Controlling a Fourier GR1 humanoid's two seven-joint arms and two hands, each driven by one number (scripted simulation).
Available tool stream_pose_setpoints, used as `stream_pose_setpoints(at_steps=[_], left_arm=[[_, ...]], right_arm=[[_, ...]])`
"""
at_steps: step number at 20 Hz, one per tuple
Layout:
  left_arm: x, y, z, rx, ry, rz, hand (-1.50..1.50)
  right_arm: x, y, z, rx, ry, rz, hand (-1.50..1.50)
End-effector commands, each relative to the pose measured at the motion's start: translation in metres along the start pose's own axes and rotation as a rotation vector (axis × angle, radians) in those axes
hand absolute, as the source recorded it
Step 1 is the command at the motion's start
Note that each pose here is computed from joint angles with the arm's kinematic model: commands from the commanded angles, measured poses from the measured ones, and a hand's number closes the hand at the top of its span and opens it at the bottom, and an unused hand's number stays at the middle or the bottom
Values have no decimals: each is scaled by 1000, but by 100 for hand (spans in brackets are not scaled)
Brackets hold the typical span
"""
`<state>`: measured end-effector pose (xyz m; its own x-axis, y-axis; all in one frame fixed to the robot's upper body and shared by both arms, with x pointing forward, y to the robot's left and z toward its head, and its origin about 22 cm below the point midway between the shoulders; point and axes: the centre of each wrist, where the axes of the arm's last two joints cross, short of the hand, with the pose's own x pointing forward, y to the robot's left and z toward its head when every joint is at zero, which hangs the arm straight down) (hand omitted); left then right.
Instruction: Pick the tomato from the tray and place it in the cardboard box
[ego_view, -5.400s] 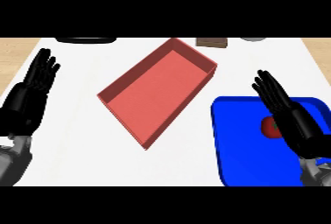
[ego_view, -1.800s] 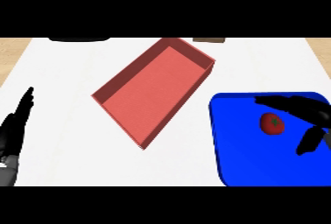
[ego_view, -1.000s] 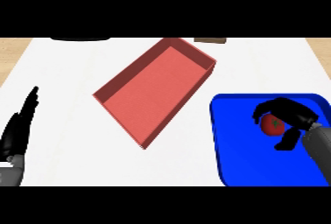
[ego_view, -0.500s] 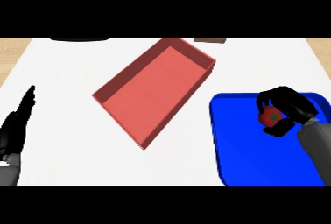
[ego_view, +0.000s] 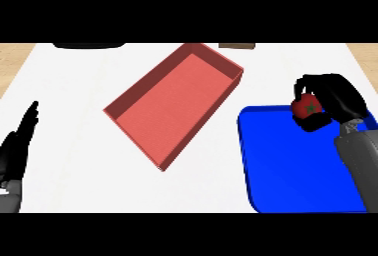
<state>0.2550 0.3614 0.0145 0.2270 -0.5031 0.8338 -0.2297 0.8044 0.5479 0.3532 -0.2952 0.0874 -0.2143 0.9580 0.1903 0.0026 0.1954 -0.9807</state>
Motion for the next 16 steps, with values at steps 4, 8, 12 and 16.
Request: stream_pose_setpoints(at_steps=[4, 8, 12, 16], left_arm=[[-3, 8, -7, 5, -13, 15, 0], [-10, 6, -5, -15, -20, 6, 0], [-10, -5, 0, -7, -8, 11, 0], [21, -11, -13, -14, -17, 12, 0]], right_arm=[[40, -47, 8, -229, -164, -29, 150], [87, -73, -4, -222, -232, -83, 150], [120, -68, -22, -190, -249, -204, 150], [162, -68, -46, -180, -243, -342, 150]])
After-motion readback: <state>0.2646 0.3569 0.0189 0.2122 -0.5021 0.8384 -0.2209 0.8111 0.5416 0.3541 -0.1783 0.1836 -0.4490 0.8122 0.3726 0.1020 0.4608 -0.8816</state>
